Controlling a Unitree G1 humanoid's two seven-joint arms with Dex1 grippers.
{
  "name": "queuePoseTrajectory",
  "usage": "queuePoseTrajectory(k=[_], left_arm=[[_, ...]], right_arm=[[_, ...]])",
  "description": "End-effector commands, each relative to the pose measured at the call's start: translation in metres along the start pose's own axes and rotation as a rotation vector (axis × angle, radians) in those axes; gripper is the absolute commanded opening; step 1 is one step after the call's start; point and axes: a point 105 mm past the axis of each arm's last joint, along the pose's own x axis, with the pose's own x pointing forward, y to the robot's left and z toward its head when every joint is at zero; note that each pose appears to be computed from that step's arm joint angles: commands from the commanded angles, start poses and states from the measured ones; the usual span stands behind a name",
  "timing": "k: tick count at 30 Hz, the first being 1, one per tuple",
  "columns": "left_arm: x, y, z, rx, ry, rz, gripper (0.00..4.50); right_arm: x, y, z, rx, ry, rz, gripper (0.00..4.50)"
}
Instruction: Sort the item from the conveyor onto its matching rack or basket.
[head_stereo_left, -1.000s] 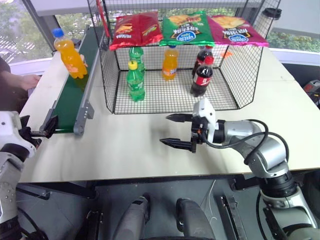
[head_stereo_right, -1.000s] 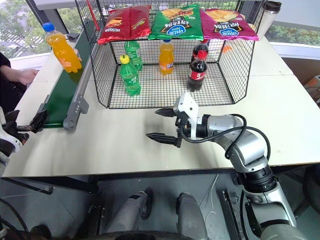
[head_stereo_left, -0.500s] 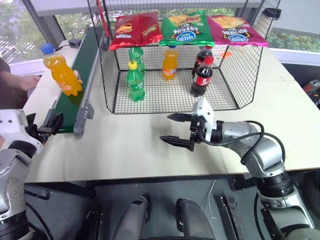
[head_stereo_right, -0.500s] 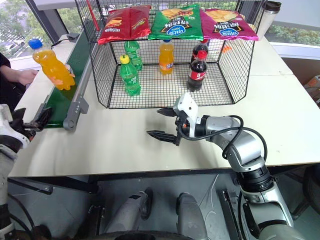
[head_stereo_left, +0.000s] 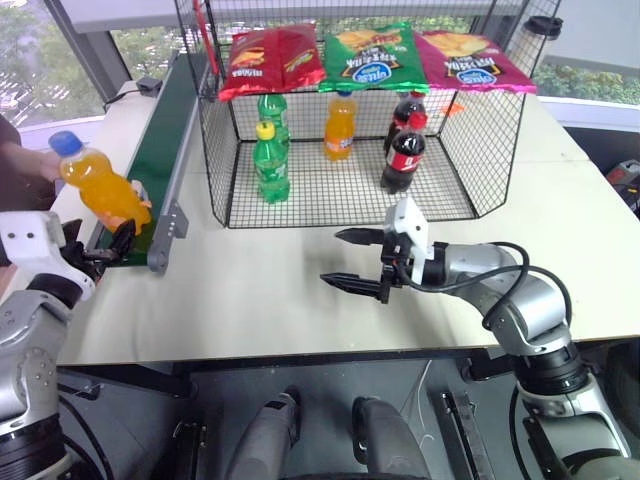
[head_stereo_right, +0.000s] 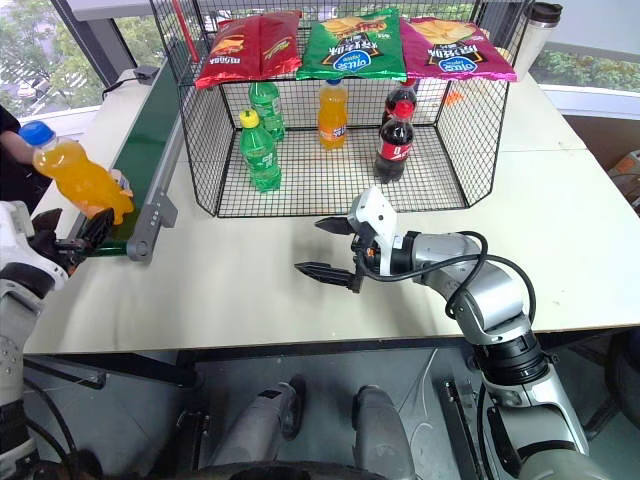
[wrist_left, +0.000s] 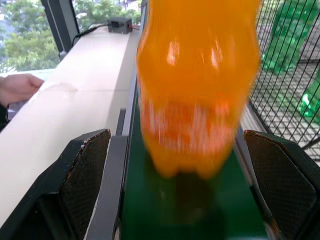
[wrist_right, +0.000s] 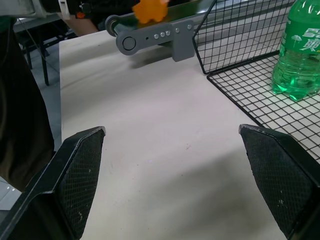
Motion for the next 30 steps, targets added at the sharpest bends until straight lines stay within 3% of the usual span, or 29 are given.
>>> queuePoseTrajectory(k=[1,2,7,14,18,27,30], left_arm=[[0.002,-0.003,0.007,0.019,-0.029,-0.012,4.50],[0.002,-0.005,0.006,0.025,-0.025,-0.027,4.50],[-0.002,-0.016,0.007,-0.026,-0.044,-0.095,2.94],[-0.001,-0.023,0.036,-0.063,-0.098,-0.155,2.94],[0.009,-0.047,0.056,-0.046,-0.109,-0.303,2.94],[0.032,-0.173,0.048,0.081,-0.036,-0.880,2.94],[0.031,-0.203,0.035,0.120,-0.006,-1.016,2.94]], right_arm=[[-0.004,0.001,0.007,-0.035,-0.018,-0.002,4.44],[-0.005,0.000,0.007,-0.036,-0.016,-0.005,4.44],[-0.006,-0.001,0.006,-0.040,-0.010,-0.012,4.50],[-0.007,-0.001,0.009,-0.049,-0.009,-0.015,4.50],[-0.007,0.000,0.017,-0.063,-0.025,-0.007,4.50],[-0.009,-0.005,0.033,-0.097,-0.058,-0.021,4.50],[-0.010,-0.007,0.037,-0.085,-0.077,-0.035,4.50]])
